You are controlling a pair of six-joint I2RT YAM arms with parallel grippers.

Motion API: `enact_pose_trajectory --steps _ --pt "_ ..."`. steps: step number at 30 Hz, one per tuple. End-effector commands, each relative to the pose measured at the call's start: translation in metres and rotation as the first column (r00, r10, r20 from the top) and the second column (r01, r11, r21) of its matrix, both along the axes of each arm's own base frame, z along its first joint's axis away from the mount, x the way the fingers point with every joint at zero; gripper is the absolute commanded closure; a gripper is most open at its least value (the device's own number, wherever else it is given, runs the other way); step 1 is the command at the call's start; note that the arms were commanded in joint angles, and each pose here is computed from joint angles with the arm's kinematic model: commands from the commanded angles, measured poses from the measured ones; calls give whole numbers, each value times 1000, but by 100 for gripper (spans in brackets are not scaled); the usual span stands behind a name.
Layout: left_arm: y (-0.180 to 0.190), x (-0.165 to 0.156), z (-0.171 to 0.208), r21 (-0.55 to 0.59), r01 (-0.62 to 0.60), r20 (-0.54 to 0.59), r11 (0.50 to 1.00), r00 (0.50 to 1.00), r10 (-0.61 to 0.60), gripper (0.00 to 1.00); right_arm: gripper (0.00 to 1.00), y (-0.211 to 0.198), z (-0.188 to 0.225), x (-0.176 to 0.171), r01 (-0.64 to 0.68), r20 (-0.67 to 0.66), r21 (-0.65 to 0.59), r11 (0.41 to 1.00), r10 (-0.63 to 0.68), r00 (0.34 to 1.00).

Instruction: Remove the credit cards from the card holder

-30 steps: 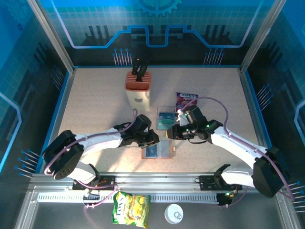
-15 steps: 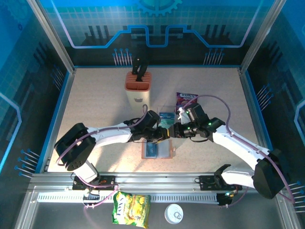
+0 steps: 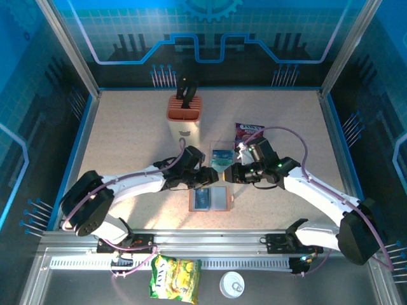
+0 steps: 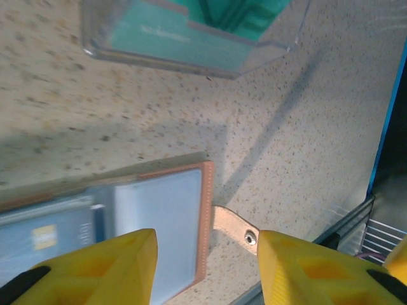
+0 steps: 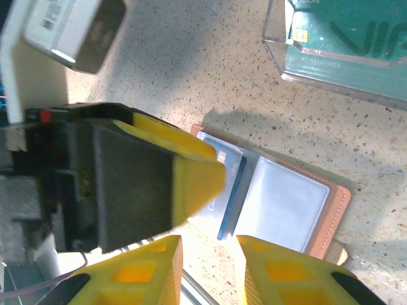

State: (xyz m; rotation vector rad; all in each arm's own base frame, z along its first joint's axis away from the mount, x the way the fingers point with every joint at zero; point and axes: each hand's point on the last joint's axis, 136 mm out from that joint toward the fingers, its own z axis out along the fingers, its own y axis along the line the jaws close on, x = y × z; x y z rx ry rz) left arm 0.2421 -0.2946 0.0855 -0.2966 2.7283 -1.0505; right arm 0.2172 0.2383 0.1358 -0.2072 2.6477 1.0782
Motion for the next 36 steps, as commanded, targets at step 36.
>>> enact_pose_trajectory --steps 36 --pt "66 -49 -54 144 -54 -107 988 992 70 79 74 62 -67 -26 -95 -186 7 995 95 978"
